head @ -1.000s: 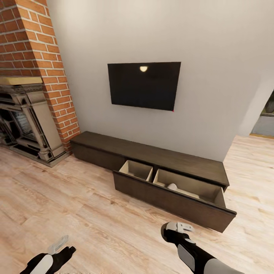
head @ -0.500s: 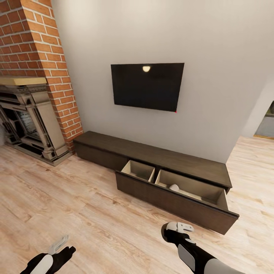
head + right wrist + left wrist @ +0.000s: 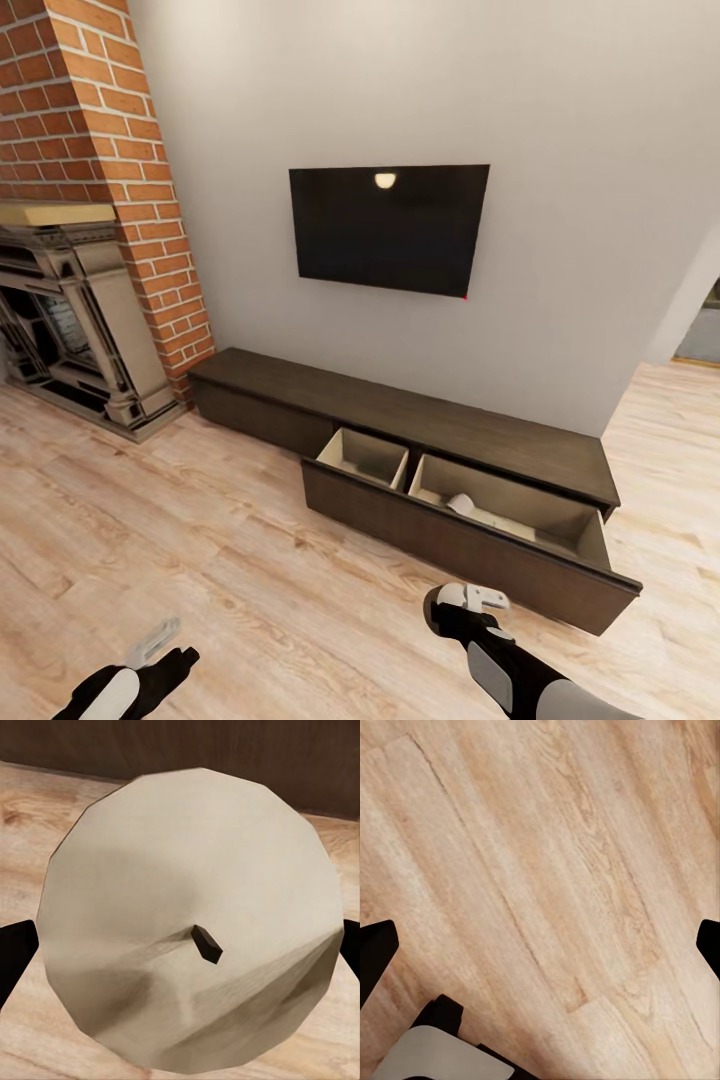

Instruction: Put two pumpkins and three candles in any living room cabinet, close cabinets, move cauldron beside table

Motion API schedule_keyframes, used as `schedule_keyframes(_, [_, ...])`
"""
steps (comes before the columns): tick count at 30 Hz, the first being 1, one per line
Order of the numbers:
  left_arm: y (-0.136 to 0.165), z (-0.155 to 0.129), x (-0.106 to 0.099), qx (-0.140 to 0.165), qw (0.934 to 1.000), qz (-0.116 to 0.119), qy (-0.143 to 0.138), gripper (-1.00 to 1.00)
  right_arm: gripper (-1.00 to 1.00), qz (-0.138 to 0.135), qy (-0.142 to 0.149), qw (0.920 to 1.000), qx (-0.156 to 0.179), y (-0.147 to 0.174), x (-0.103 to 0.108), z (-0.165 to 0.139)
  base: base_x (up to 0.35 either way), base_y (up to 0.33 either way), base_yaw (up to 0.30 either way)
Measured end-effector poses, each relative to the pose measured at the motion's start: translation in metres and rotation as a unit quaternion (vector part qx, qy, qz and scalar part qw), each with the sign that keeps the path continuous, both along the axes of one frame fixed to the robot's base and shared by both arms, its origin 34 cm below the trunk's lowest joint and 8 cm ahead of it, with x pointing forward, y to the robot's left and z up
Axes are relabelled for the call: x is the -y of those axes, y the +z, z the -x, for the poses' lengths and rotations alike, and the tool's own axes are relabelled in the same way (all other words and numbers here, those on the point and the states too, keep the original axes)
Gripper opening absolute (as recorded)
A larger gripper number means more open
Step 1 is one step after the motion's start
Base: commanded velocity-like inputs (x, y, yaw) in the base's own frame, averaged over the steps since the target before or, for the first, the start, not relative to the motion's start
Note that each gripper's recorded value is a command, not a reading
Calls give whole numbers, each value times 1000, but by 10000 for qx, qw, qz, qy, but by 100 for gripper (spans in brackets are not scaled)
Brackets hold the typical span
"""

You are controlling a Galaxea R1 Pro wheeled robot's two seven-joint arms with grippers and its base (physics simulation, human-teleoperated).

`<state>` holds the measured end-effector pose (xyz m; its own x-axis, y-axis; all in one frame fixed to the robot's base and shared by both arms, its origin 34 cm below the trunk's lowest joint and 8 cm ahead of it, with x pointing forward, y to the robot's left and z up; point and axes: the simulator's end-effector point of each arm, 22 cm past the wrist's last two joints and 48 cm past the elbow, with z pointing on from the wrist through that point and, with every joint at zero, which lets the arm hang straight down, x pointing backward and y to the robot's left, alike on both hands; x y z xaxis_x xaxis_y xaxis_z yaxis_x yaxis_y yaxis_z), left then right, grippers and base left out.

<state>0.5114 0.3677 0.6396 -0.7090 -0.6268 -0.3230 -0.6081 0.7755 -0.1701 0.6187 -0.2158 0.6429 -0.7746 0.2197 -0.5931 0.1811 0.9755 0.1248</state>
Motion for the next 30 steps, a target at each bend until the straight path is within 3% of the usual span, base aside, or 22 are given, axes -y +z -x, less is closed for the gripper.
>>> schedule_keyframes(11, [0,0,-1,0,10000,-7,0,100,-100,2,-1,10000,-1,0,0,0,-31,-38,0])
schedule_keyframes(19, [1,0,-2,3,10000,-14,1,100,-100,-7,-28,10000,-25,0,1,1,211,-188,-7])
schedule_keyframes(30, [1,0,-3,3,10000,-21,0,100,-100,-65,20,10000,-37,-1,-2,2,259,-70,-247])
